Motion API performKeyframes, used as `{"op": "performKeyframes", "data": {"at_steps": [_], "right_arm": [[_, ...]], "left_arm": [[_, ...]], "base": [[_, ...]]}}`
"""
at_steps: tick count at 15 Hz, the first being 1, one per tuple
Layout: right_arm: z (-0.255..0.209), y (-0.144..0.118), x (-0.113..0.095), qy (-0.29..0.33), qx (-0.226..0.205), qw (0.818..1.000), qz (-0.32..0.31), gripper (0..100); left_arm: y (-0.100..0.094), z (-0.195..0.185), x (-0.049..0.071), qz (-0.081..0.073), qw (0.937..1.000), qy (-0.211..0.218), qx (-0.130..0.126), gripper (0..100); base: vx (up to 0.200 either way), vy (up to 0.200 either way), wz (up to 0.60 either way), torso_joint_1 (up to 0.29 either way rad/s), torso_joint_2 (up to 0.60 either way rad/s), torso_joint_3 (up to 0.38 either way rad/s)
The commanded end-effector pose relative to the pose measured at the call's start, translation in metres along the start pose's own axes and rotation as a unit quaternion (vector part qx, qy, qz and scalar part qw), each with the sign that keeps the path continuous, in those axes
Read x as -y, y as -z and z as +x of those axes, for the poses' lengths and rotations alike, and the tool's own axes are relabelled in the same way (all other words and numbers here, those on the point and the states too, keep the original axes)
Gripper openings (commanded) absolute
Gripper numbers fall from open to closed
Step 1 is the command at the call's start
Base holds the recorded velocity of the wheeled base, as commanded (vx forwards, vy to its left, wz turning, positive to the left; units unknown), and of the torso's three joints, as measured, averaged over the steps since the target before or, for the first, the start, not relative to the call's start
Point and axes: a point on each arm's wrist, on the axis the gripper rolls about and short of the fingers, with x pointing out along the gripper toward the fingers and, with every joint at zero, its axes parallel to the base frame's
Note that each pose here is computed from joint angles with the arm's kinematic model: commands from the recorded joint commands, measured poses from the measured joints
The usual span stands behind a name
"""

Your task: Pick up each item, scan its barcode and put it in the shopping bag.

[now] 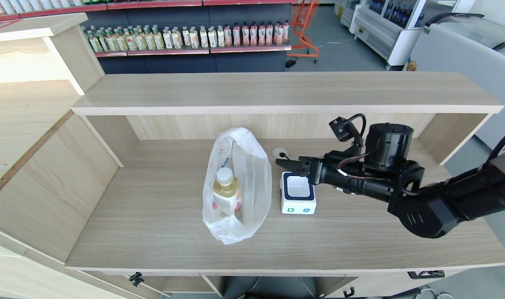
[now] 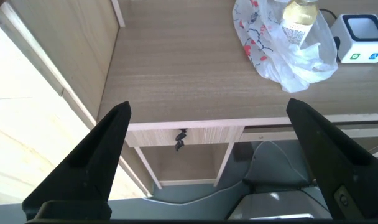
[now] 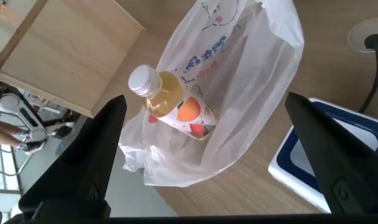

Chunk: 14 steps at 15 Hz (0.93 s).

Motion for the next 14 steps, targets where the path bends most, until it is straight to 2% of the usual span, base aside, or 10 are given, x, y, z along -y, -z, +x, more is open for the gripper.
{"op": "performKeyframes", "data": {"at_steps": [1,4,7,12,14], "right_arm": [[-0.078,-0.042,-0.009,0.046,0.043,0.998,0.009,100],[-0.147,-0.057,-0.007,0.138,0.006,0.990,0.008,100],[-0.187,-0.043,0.001,0.209,-0.030,0.977,-0.034,100],[-0.200,-0.043,0.001,0.230,-0.020,0.972,-0.033,100],[-0.201,-0.043,0.002,0.234,-0.019,0.972,-0.032,100]], "left_arm": [[0.000,0.000,0.000,0.000,1.0000,0.000,0.000,100],[0.000,0.000,0.000,0.000,1.0000,0.000,0.000,100],[0.000,0.000,0.000,0.000,1.0000,0.000,0.000,100],[0.000,0.000,0.000,0.000,1.0000,0.000,0.000,100],[0.000,0.000,0.000,0.000,1.0000,0.000,0.000,100]], "base": [[0.000,0.000,0.00,0.000,0.00,0.000],[0.000,0.000,0.00,0.000,0.00,0.000],[0.000,0.000,0.00,0.000,0.00,0.000],[0.000,0.000,0.00,0.000,0.00,0.000],[-0.200,0.000,0.00,0.002,0.00,0.002]]}}
